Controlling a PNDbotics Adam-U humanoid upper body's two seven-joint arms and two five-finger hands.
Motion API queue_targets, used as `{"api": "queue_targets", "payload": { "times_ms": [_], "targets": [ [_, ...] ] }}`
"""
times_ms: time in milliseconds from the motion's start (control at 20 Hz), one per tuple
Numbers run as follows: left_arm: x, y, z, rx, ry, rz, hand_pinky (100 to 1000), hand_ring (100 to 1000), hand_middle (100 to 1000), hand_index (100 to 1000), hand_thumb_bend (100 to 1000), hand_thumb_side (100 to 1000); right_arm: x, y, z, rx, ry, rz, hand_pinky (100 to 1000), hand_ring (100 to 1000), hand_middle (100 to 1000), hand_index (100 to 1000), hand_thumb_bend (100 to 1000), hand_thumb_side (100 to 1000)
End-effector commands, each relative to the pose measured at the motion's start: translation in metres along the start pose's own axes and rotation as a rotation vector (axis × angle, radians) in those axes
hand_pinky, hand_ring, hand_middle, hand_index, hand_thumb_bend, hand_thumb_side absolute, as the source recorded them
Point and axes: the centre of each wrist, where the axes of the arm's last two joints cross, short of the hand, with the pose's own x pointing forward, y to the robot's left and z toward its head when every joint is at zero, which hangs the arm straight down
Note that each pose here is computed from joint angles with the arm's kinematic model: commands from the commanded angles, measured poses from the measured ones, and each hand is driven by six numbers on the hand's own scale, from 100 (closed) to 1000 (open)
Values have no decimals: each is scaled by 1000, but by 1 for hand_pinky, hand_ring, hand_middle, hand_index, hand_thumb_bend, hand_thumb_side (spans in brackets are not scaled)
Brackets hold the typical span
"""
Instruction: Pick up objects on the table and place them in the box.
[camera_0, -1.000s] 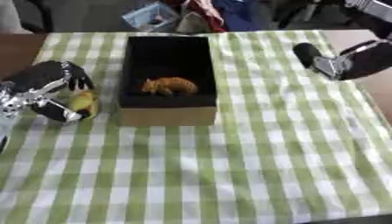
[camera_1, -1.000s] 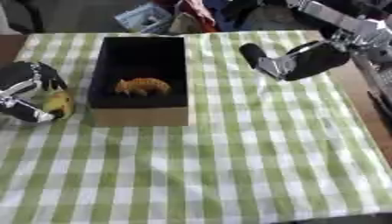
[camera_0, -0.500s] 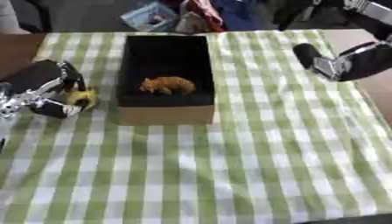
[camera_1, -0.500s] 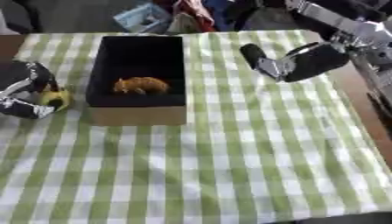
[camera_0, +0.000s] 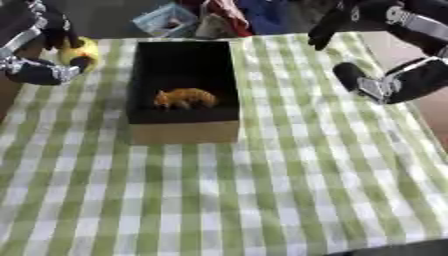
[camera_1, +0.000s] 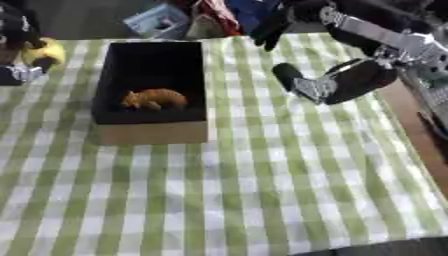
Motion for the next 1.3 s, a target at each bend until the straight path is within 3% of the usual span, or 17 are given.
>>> {"api": "queue_targets", "payload": {
  "times_ms": [50, 450, 850, 950, 1300],
  "targets": [
    [4, 24, -10, 31, -49, -28, 501, 313, 306, 514, 275, 100, 9, -8, -6, 49, -39, 19, 757, 658, 675, 813, 100, 475],
    [24, 6, -40, -46, -182, -47, 523, 353, 343, 543, 353, 100, 17, 1, -27, 198, -124, -18, 756, 657, 669, 805, 100, 537],
    [27, -27, -45, -170, -231, -48, 567, 414, 409, 599, 412, 106, 18, 5, -33, 260, -146, -43, 756, 655, 667, 800, 100, 563],
    [27, -31, -44, -176, -235, -38, 601, 469, 468, 665, 434, 109, 17, 6, -33, 266, -145, -48, 755, 654, 664, 798, 100, 567],
    [32, -18, -45, -126, -237, 13, 635, 503, 507, 694, 432, 110, 14, 8, -30, 250, -132, -57, 754, 652, 662, 797, 100, 561]
  ]
}}
